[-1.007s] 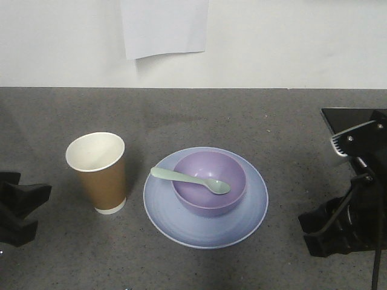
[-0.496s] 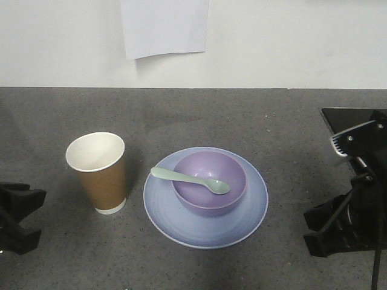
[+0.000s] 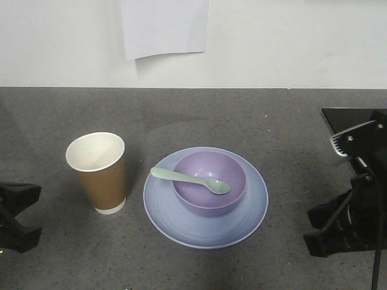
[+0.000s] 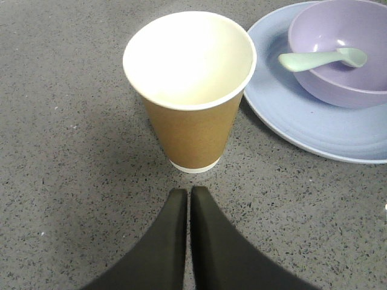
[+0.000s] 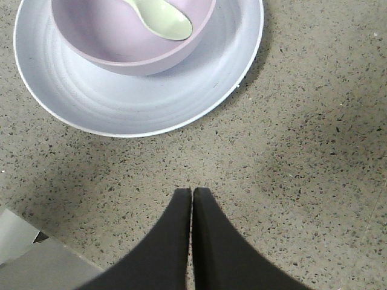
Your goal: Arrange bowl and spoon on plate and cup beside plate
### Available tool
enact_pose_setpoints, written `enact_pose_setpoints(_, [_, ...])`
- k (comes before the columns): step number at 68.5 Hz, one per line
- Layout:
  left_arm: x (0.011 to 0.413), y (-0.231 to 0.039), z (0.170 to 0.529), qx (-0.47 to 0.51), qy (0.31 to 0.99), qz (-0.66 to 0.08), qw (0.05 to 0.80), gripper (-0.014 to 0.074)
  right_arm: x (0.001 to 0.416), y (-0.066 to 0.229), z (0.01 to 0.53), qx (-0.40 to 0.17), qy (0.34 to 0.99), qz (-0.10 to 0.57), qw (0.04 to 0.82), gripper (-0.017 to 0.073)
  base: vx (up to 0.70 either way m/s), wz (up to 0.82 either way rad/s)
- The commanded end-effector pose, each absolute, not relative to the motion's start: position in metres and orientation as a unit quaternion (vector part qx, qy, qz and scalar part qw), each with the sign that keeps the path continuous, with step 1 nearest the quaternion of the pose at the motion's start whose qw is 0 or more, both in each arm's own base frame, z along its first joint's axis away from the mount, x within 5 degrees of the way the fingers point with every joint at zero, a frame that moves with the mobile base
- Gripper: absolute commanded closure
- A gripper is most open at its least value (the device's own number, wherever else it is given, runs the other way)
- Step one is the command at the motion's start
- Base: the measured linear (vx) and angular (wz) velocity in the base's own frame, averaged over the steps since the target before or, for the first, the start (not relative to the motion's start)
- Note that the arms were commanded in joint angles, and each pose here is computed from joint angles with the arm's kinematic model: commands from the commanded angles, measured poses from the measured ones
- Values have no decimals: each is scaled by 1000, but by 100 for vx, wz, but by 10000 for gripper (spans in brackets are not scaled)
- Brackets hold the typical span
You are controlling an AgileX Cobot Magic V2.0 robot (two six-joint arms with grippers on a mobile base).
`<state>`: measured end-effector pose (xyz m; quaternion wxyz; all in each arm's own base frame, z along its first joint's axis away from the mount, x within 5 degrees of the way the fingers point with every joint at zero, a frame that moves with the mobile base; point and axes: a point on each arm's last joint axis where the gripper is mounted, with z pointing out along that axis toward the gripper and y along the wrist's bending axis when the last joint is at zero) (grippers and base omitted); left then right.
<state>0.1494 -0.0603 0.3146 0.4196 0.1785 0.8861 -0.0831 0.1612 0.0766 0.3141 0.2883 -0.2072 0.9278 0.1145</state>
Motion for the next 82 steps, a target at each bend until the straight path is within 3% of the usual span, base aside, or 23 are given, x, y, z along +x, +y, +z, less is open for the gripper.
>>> enact_pose_setpoints(1, [151, -62, 327, 169, 868, -98, 456, 602, 164, 77, 326, -206, 915, 119, 325, 568, 0, 0])
enact_pose_setpoints(28, [148, -61, 330, 169, 865, -98, 463, 601, 164, 77, 326, -207, 915, 119, 325, 568, 0, 0])
enact_pose_setpoints(42, [122, -39, 340, 156, 820, -60, 548, 601, 164, 77, 326, -206, 915, 120, 324, 568, 0, 0])
enact_pose_setpoints(56, [94, -18, 298, 96, 754, -40, 648, 601, 164, 77, 326, -206, 915, 120, 325, 568, 0, 0])
enact_pose_setpoints(67, [76, -10, 252, 66, 720, -31, 690, 601, 164, 77, 326, -206, 915, 120, 325, 568, 0, 0])
enact_pose_setpoints(82, [60, -7, 221, 38, 678, -46, 733, 601, 164, 77, 326, -206, 915, 120, 325, 568, 0, 0])
